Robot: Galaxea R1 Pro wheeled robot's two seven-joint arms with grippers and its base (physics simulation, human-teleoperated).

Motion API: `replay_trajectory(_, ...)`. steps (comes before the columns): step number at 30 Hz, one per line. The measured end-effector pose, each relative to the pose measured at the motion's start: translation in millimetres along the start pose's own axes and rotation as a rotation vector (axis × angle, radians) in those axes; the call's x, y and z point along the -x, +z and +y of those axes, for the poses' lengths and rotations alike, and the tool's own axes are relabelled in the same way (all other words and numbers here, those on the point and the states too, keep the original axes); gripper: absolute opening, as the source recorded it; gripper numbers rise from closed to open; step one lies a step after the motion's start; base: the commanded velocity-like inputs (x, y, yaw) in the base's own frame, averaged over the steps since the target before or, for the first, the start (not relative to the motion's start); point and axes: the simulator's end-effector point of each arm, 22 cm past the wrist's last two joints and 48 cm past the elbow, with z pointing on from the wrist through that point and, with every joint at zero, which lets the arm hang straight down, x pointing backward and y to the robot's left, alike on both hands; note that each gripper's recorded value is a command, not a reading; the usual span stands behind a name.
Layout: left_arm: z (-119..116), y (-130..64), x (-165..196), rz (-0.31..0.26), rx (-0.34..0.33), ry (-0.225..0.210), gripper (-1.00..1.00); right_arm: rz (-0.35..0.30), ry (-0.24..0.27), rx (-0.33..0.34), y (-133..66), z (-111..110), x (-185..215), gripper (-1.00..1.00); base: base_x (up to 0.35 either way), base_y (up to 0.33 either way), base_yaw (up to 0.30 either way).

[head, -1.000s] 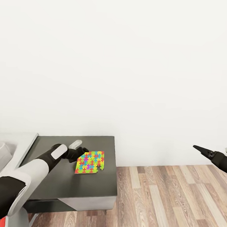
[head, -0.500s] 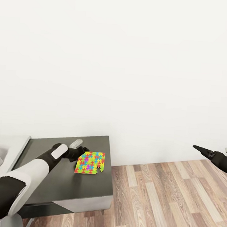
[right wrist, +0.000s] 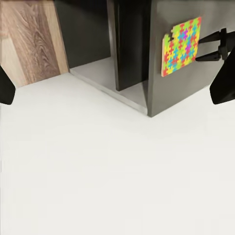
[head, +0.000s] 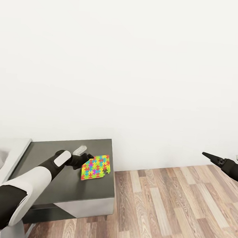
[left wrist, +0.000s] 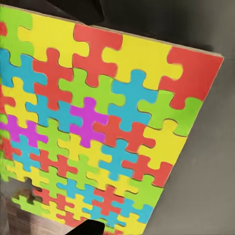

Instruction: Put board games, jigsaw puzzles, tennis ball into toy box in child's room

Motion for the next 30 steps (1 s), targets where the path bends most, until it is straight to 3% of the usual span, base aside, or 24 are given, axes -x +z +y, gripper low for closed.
replay_trajectory(21, -0.4, -0.3, 0.5, -0.003, 0.0, 0.001, 1.0, 0.001, 0.002, 0.002, 0.6, 0.7, -1.2, 1.0, -0.026, -0.035, -0.002)
replay_trajectory(30, -0.7, -0.3, 3.3, -0.015, 0.0, 0.001, 1.0, 0.001, 0.002, 0.002, 0.5, 0.7, -1.2, 1.0, -0.001, -0.154, -0.151)
